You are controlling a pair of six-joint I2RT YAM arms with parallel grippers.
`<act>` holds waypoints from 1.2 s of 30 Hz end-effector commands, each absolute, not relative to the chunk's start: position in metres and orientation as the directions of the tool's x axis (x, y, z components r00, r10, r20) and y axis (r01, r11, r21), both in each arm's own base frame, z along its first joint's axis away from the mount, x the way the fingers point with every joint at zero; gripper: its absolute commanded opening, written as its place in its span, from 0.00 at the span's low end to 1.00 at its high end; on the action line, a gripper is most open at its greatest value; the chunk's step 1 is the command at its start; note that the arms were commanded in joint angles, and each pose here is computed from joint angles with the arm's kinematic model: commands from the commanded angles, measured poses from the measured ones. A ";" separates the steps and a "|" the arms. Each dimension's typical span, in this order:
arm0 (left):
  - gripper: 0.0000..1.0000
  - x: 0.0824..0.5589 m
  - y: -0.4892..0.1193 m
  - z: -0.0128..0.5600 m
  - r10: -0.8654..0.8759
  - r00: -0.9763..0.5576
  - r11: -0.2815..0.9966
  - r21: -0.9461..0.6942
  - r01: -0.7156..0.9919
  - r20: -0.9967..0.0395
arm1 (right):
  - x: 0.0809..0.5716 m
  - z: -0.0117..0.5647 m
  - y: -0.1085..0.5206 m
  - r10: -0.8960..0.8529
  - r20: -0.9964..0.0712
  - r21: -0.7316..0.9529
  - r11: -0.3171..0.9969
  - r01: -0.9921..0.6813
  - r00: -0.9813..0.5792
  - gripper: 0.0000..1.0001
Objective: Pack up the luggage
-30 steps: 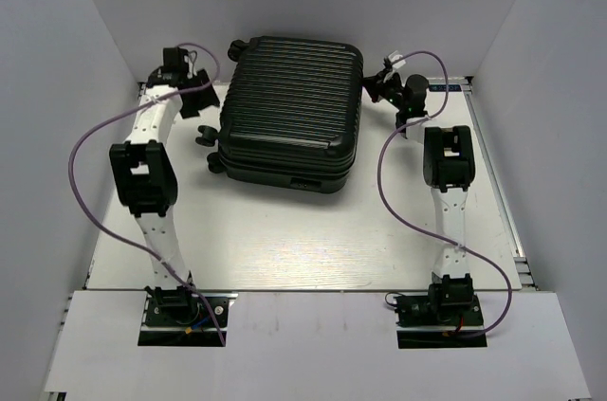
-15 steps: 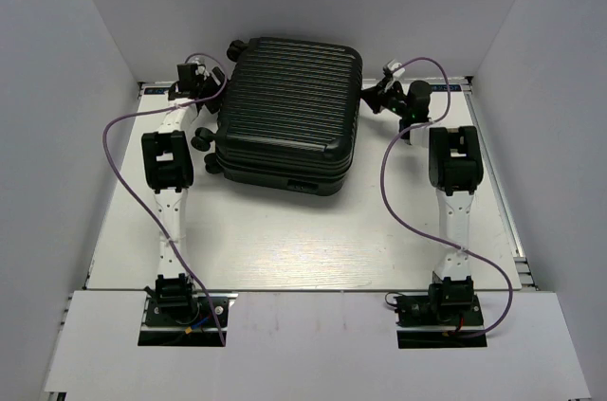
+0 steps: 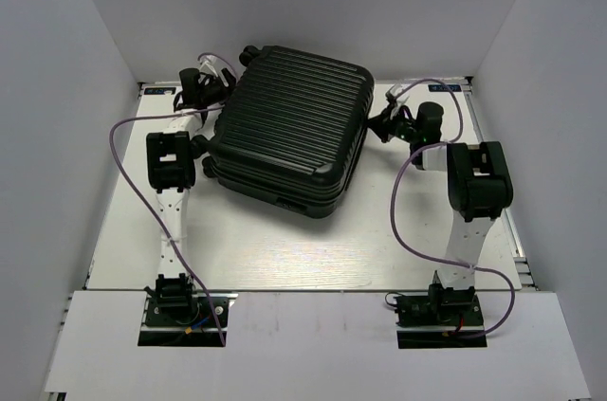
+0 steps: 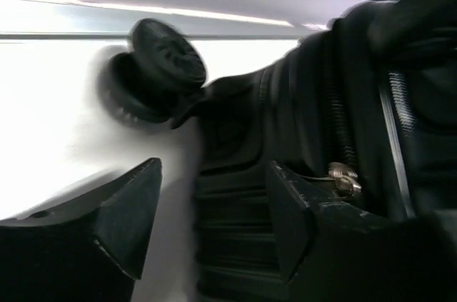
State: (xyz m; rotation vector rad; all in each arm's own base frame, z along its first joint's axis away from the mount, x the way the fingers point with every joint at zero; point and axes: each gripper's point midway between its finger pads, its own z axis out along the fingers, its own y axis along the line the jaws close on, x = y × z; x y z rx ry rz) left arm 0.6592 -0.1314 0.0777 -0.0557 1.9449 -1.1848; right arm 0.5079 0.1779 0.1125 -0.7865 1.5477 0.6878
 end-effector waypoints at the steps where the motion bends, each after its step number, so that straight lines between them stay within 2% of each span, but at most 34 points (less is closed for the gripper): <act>1: 0.71 0.497 -0.303 0.139 0.104 -0.791 -0.057 -0.798 0.601 -0.603 | 0.375 0.161 0.308 -0.017 -0.999 -0.029 0.065 -0.997 0.028 0.00; 2: 0.70 0.488 -0.301 0.141 0.136 -0.792 -0.088 -0.803 0.589 -0.595 | 0.350 0.158 0.320 -0.019 -1.000 -0.026 0.033 -0.999 0.025 0.00; 4: 0.69 0.482 -0.299 0.143 0.157 -0.768 -0.123 -0.784 0.609 -0.621 | 0.332 0.159 0.322 -0.023 -1.000 -0.005 0.022 -1.000 0.005 0.00; 6: 0.67 0.469 -0.295 0.149 0.218 -0.770 -0.160 -0.800 0.578 -0.600 | 0.303 0.164 0.329 -0.012 -0.999 0.048 -0.025 -0.999 -0.048 0.00; 8: 0.67 0.462 -0.295 0.150 0.251 -0.733 -0.186 -0.775 0.604 -0.632 | 0.289 0.163 0.334 -0.013 -0.998 0.066 -0.043 -0.997 -0.066 0.00; 9: 0.67 0.453 -0.290 0.152 0.298 -0.743 -0.183 -0.800 0.572 -0.600 | 0.281 0.169 0.340 -0.022 -0.997 0.080 -0.062 -0.995 -0.079 0.00; 10: 0.67 0.451 -0.290 0.151 0.309 -0.721 -0.190 -0.783 0.592 -0.620 | 0.280 0.173 0.344 -0.025 -0.996 0.090 -0.060 -0.994 -0.089 0.00; 11: 0.67 0.448 -0.288 0.153 0.326 -0.751 -0.171 -0.817 0.551 -0.575 | 0.283 0.178 0.347 -0.024 -0.994 0.107 -0.036 -0.994 -0.106 0.00; 12: 0.67 0.446 -0.286 0.153 0.338 -0.737 -0.174 -0.808 0.562 -0.585 | 0.276 0.182 0.348 -0.024 -0.994 0.111 -0.025 -0.994 -0.110 0.00; 13: 0.67 0.446 -0.283 0.150 0.328 -0.736 -0.168 -0.803 0.572 -0.593 | 0.278 0.179 0.351 -0.028 -0.993 0.117 0.029 -0.993 -0.118 0.00; 14: 0.71 0.447 -0.279 0.153 0.324 -0.773 -0.140 -0.836 0.531 -0.546 | 0.276 0.169 0.345 -0.044 -0.989 0.133 0.094 -0.987 -0.138 0.00; 15: 0.73 0.451 -0.276 0.159 0.290 -0.770 -0.134 -0.821 0.555 -0.568 | 0.274 0.160 0.343 -0.070 -0.983 0.162 0.133 -0.978 -0.173 0.00; 16: 0.76 0.452 -0.273 0.157 0.272 -0.772 -0.127 -0.817 0.563 -0.575 | 0.282 0.174 0.336 -0.047 -0.989 0.127 0.220 -0.967 -0.140 0.00; 17: 1.00 0.457 -0.267 0.161 0.241 -0.809 -0.105 -0.843 0.528 -0.537 | 0.284 0.152 0.324 -0.082 -0.983 0.133 0.302 -0.944 -0.165 0.00; 19: 1.00 0.465 -0.256 0.168 0.173 -0.841 -0.086 -0.858 0.506 -0.513 | 0.298 0.156 0.305 -0.112 -0.985 0.071 0.424 -0.903 -0.131 0.00; 21: 1.00 0.476 -0.237 0.177 0.099 -0.863 -0.062 -0.869 0.491 -0.495 | 0.312 0.137 0.281 -0.192 -0.966 0.035 0.559 -0.829 -0.170 0.00; 22: 1.00 0.483 -0.234 0.179 0.057 -0.876 -0.055 -0.878 0.476 -0.478 | 0.308 0.134 0.273 -0.214 -0.957 0.038 0.582 -0.813 -0.198 0.00; 23: 1.00 0.484 -0.223 0.188 0.026 -0.856 -0.043 -0.856 0.515 -0.516 | 0.312 0.129 0.264 -0.223 -0.951 0.028 0.625 -0.780 -0.213 0.00; 24: 1.00 0.490 -0.215 0.184 0.003 -0.900 -0.023 -0.900 0.435 -0.435 | 0.313 0.130 0.260 -0.215 -0.951 0.032 0.650 -0.759 -0.224 0.00; 25: 1.00 0.501 -0.212 0.175 -0.045 -0.923 0.009 -0.924 0.382 -0.382 | 0.313 0.124 0.255 -0.229 -0.942 0.033 0.665 -0.746 -0.246 0.00; 27: 1.00 0.504 -0.197 0.181 -0.092 -0.931 0.086 -0.934 0.346 -0.354 | 0.321 0.122 0.246 -0.232 -0.936 0.021 0.717 -0.697 -0.266 0.00; 28: 1.00 0.514 -0.191 0.157 -0.165 -0.924 0.269 -0.917 0.294 -0.345 | 0.321 0.118 0.240 -0.241 -0.924 0.026 0.735 -0.678 -0.297 0.00; 30: 1.00 0.513 -0.180 0.168 -0.119 -0.882 0.534 -0.778 0.331 -0.457 | 0.322 0.118 0.234 -0.232 -0.923 0.025 0.761 -0.648 -0.308 0.00; 31: 1.00 0.510 -0.176 0.161 -0.090 -0.868 0.611 -0.715 0.339 -0.489 | 0.316 0.105 0.227 -0.240 -0.912 0.030 0.769 -0.638 -0.332 0.00; 34: 1.00 0.490 -0.160 0.175 -0.135 -0.855 0.664 -0.686 0.297 -0.501 | 0.309 0.113 0.224 -0.183 -0.930 0.062 0.779 -0.624 -0.320 0.00; 36: 1.00 0.488 -0.136 0.180 -0.162 -0.826 0.773 -0.590 0.234 -0.540 | 0.307 0.118 0.222 -0.174 -0.931 0.066 0.784 -0.617 -0.321 0.00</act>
